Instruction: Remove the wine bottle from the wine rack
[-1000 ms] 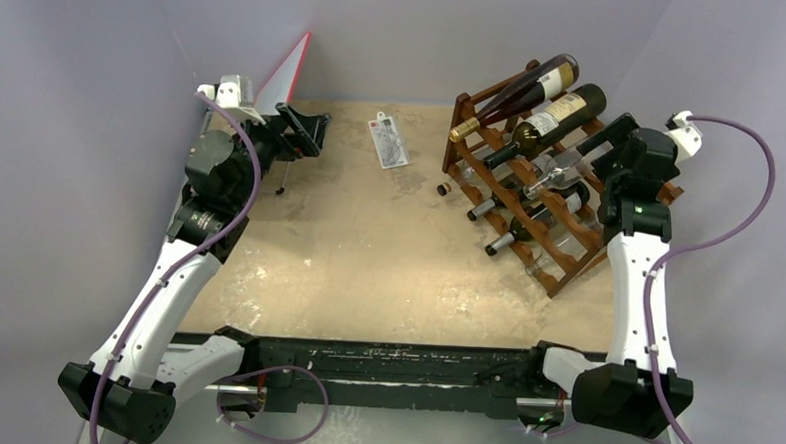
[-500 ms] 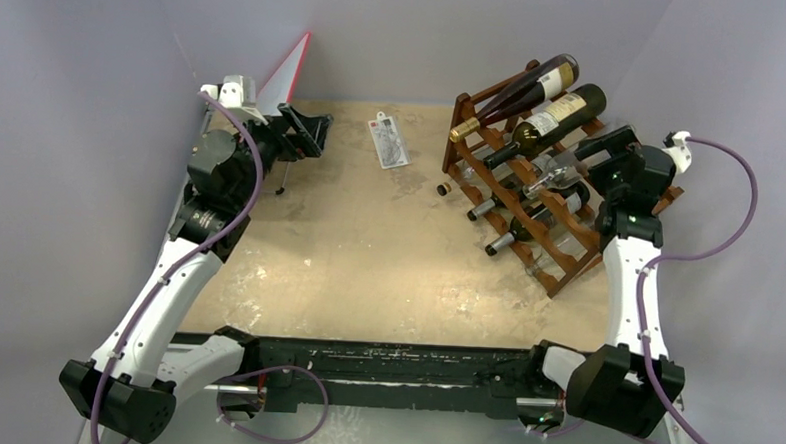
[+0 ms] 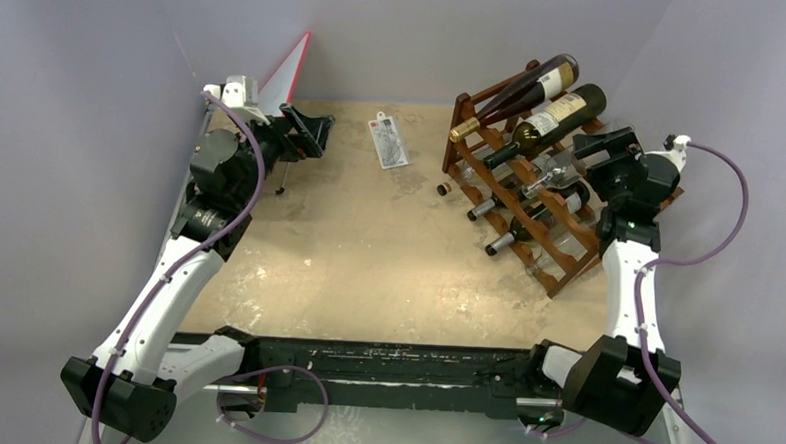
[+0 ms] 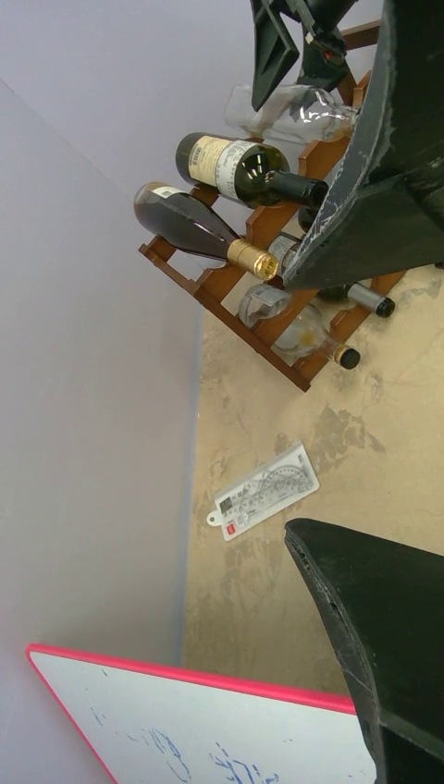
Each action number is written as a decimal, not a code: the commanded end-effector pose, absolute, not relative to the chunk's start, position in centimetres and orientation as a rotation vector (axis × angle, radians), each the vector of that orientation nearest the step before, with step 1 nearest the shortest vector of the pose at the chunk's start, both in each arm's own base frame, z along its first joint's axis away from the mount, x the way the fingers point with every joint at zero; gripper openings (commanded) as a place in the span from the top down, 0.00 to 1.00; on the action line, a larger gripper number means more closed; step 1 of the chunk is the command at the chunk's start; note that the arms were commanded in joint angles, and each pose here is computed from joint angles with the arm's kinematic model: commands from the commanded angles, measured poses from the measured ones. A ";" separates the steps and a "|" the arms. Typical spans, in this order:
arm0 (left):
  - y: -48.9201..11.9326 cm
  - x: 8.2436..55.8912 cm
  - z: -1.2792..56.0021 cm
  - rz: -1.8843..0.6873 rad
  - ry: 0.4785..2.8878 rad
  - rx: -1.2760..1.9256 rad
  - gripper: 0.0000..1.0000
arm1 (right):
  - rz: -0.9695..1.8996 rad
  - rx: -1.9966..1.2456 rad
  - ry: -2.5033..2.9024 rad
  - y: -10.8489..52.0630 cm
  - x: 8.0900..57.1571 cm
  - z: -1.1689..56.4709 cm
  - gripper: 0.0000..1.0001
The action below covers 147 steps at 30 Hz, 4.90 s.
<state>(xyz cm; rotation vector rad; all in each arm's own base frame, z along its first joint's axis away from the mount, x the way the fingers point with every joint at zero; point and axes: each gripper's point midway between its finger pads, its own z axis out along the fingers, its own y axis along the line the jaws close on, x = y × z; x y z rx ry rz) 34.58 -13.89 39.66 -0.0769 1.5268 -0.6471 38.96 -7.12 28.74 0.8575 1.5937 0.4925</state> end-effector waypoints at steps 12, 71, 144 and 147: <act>-14.5 34.6 41.0 -0.696 1.474 -0.068 0.07 | 0.677 0.875 1.558 -5.6 40.1 28.8 0.12; -18.3 32.0 37.0 -0.976 1.770 -0.127 0.11 | 0.771 -0.631 1.547 24.1 33.6 35.0 0.80; -24.5 35.3 42.8 -1.695 1.404 -0.765 1.00 | 0.686 -0.226 1.677 21.2 26.1 31.4 0.00; -24.4 35.2 43.5 -1.787 1.352 -0.823 1.00 | 0.779 -0.246 1.546 21.0 24.3 33.2 0.01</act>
